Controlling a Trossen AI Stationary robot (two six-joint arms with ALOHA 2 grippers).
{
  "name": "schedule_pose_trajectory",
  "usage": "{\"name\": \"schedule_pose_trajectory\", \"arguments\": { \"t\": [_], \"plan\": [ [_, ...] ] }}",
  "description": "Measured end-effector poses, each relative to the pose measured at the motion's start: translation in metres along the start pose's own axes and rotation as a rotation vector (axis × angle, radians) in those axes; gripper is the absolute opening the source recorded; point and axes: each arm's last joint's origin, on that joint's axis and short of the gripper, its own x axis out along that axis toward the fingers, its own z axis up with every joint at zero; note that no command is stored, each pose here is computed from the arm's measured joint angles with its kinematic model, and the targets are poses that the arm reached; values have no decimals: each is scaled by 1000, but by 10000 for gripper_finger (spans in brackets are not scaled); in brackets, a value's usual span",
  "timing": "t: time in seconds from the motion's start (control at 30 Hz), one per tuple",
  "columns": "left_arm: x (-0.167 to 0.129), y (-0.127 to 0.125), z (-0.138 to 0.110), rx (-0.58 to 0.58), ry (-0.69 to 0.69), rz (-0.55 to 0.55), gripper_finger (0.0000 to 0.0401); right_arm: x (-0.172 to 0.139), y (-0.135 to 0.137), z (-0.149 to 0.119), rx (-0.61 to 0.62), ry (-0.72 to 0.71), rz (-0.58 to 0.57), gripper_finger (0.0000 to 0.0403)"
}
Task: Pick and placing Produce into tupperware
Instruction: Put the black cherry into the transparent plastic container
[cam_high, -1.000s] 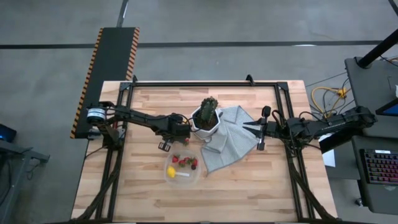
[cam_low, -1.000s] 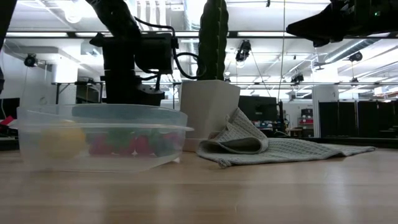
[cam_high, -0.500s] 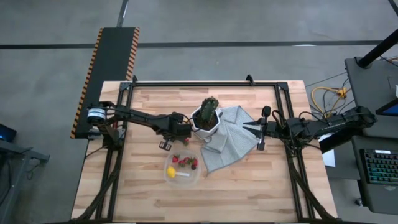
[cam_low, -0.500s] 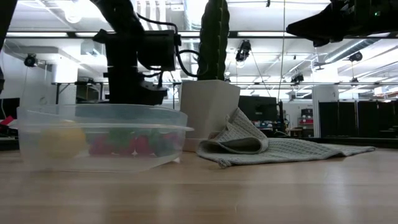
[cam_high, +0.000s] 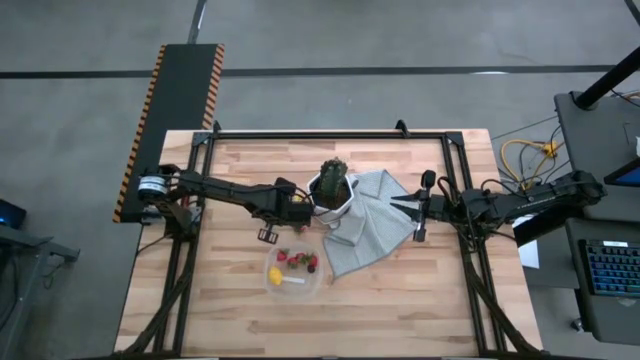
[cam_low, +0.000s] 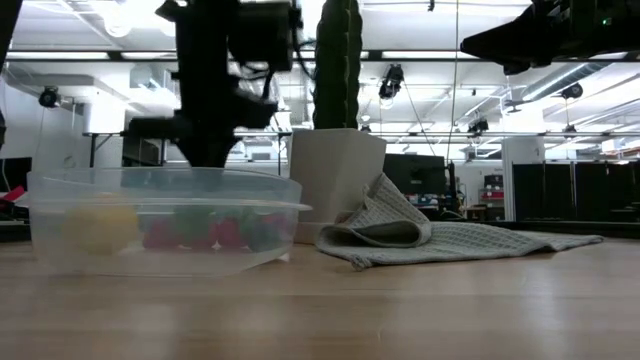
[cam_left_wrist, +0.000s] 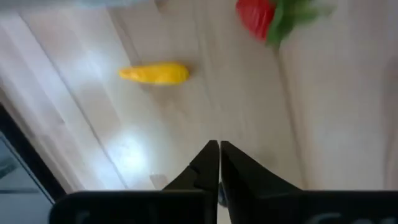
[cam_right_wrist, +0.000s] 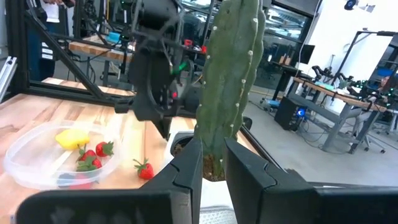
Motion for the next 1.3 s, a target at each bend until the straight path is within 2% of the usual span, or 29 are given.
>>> {"name": "schedule_pose_trajectory", "arguments": {
  "t": [0.2, 0.47, 0.6, 0.73, 0.9, 1.0, 1.3],
  "plan": [
    [-15, -2, 7, -16, -43, 19, 2, 0, 0, 0, 6, 0, 0, 57],
    [-15, -2, -13, -162, 127, 106, 1, 0, 0, 0, 6, 0, 0, 57],
    [-11, 1, -22, -211, 160, 118, 1, 0, 0, 0, 7, 0, 0, 57],
    [-5, 7, -29, -241, 182, 95, 0, 0, 0, 0, 8, 1, 0, 57],
    [10, 15, -39, -274, 202, 9, 6, 0, 0, 0, 7, 1, 1, 57],
    [15, 18, -44, -294, 220, -22, 39, 0, 0, 0, 5, 1, 0, 57],
    [17, 21, -45, -304, 213, 8, 202, 0, 0, 0, 0, 1, 1, 56]
  ]
}}
